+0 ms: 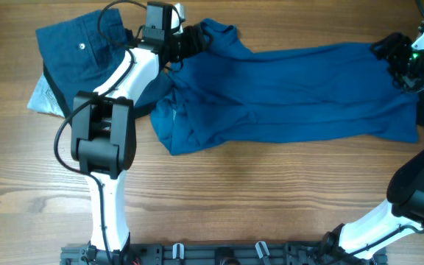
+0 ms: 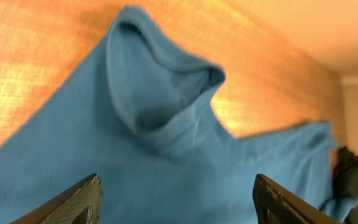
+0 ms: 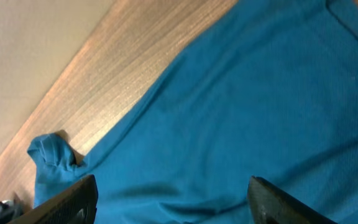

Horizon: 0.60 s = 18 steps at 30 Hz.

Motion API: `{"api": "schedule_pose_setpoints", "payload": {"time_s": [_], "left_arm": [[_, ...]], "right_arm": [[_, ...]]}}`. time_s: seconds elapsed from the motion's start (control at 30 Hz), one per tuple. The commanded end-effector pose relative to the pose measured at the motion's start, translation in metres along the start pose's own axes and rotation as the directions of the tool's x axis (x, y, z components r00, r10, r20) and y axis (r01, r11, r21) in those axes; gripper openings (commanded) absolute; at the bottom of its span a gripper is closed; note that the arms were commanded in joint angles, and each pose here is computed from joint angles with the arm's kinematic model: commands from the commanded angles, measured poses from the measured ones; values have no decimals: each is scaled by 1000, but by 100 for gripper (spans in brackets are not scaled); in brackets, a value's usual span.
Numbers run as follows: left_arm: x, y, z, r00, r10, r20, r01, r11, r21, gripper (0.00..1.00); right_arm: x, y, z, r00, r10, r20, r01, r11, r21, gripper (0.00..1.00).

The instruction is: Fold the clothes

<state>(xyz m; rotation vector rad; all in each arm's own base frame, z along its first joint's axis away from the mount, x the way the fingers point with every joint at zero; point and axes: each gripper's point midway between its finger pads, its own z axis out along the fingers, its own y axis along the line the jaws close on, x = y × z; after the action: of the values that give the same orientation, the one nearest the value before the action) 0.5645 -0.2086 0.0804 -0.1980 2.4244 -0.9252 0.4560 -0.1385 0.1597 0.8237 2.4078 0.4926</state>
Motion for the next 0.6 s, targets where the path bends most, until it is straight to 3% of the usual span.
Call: {"api": "schedule_pose_setpoints", "payload": {"time_s": [0.0,0.27,0.4,0.5,0.57], "left_arm": [[0,10,26,996,-83,15,83,996,30,76],[5,16,56,991,-120,53,117,991,58,71],[17,-2,54,992,-126,-21,128,984,122,70],[0,-29,24,996,-77,-40,84,976,202,71],[-14,-41,-3,999,-27,-23,31,981,193,72]], "right_arm": [[2,5,2,1000,-18,-18,18,1000,-15,78],[13,2,1,998,4,-64,-4,1000,1,77],[10,-4,1,998,-34,-52,36,999,29,75],[9,-29,-3,997,66,-32,-60,987,150,46],[16,-56,-10,984,179,-17,-167,948,270,38]]}}
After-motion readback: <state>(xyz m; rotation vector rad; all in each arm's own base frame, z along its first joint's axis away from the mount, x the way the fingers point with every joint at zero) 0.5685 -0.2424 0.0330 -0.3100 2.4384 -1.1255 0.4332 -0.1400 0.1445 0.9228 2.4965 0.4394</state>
